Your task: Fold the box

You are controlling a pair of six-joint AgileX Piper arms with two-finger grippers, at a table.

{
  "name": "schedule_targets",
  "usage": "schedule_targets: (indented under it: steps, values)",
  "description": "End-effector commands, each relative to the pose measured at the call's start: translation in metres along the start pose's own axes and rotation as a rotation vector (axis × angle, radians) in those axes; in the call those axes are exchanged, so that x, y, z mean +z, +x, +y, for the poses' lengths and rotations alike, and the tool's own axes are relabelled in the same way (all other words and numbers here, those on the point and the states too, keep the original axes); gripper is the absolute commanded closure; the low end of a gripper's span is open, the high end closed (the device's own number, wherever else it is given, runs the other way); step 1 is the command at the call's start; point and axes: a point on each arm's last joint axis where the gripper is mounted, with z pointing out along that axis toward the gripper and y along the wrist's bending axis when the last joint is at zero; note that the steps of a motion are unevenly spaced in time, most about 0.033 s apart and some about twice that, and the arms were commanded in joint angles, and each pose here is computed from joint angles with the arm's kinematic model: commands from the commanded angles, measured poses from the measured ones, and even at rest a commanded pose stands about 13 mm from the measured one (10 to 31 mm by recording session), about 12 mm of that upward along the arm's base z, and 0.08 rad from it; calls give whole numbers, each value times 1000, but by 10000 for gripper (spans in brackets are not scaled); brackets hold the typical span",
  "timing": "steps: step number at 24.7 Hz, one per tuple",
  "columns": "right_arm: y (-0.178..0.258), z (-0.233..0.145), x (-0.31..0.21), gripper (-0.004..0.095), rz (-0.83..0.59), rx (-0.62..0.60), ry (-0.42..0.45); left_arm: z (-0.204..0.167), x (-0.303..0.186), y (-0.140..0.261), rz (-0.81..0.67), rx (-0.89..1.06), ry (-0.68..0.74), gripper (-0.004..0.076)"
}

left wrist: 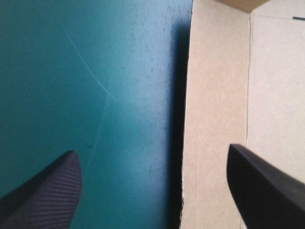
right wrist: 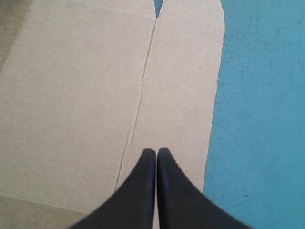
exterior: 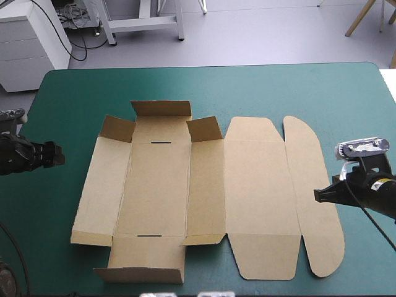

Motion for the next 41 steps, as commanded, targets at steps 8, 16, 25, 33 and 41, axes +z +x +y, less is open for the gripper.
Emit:
schedule_targets:
  steps: [8,16,25,33,41]
  values:
    - [-9,-1,-8,922,-81,-5,18,-4,51,28,211,-37,192,132]
    - [-9,-1,-8,922,-82,-4,17,-5,89,60,358,-50,298,132]
    - [-9,-1,-8,922,-83,-1,13,-33,104,65,410,3,400,148]
    - [-9,-1,-8,922,-83,-1,13,-46,105,64,410,-9,440,171]
    - [-9,-1,-8,922,-83,-1,13,-43,106,66,431,4,403,262]
